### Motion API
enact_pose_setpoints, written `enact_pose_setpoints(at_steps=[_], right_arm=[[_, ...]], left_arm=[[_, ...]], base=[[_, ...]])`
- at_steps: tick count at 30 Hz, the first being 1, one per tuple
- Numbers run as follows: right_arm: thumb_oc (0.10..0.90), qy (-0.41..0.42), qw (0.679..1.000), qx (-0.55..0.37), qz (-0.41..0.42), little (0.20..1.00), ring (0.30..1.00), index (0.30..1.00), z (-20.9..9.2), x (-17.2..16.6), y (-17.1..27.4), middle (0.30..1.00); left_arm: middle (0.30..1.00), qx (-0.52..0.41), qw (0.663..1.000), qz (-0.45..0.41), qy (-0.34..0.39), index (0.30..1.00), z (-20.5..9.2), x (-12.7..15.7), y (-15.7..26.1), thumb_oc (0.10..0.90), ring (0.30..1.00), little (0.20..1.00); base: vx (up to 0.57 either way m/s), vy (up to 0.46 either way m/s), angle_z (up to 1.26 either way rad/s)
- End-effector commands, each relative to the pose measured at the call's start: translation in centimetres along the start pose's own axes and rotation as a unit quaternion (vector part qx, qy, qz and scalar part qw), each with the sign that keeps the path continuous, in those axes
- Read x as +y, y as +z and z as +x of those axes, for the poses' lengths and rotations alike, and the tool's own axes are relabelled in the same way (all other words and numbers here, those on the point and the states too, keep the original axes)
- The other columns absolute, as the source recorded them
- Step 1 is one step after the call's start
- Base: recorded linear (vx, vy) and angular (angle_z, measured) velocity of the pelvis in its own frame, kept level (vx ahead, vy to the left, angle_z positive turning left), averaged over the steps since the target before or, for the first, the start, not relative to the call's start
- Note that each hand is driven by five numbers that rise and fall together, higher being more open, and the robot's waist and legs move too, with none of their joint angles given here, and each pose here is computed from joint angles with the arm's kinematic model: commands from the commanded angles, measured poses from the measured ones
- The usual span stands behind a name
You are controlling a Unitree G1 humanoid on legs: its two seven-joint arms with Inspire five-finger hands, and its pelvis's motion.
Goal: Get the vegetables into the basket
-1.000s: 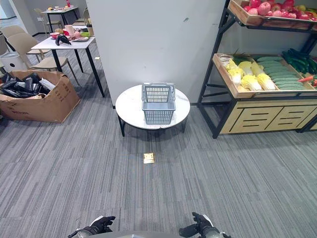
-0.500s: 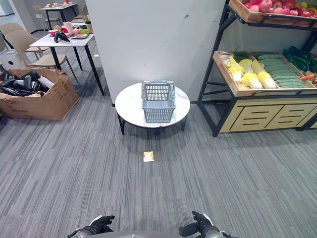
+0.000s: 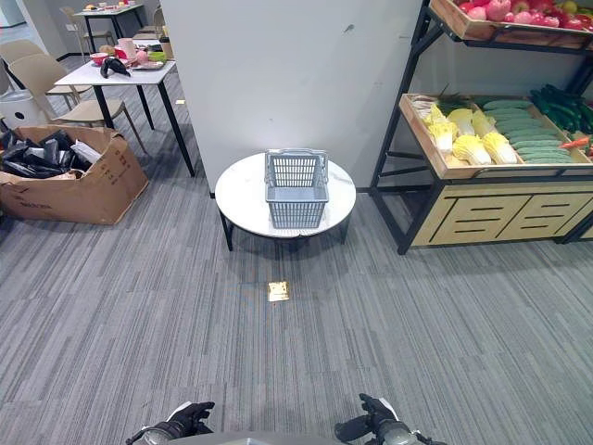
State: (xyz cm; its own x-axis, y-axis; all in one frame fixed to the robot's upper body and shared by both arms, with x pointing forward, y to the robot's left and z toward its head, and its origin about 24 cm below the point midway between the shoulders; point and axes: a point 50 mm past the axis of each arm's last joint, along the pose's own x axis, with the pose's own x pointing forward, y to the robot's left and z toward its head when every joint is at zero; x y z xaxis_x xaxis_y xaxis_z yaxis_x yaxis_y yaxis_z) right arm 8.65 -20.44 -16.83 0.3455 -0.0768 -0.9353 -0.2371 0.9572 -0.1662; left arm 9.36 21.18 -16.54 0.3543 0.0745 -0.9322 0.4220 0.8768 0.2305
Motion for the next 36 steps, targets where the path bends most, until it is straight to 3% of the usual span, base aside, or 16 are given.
enact_pose_setpoints(at_steps=[1,36], right_arm=[[0.9,-0.005,0.998,0.053,-0.025,1.0,1.0,1.0,-0.24,-0.87,-1.85,1.0],[0.9,-0.005,0.999,0.042,-0.014,1.0,1.0,1.0,-0.19,-1.04,-1.47,1.0]], left_arm=[[1.0,-0.017,0.999,-0.007,-0.04,1.0,0.29,-2.57,1.74,0.9,1.0,1.0],[1.0,-0.006,0.999,-0.023,-0.031,1.0,0.27,-2.14,1.31,0.9,1.0,1.0]], base=[[0.0,0.0,0.0],[0.0,-0.019,0.0]])
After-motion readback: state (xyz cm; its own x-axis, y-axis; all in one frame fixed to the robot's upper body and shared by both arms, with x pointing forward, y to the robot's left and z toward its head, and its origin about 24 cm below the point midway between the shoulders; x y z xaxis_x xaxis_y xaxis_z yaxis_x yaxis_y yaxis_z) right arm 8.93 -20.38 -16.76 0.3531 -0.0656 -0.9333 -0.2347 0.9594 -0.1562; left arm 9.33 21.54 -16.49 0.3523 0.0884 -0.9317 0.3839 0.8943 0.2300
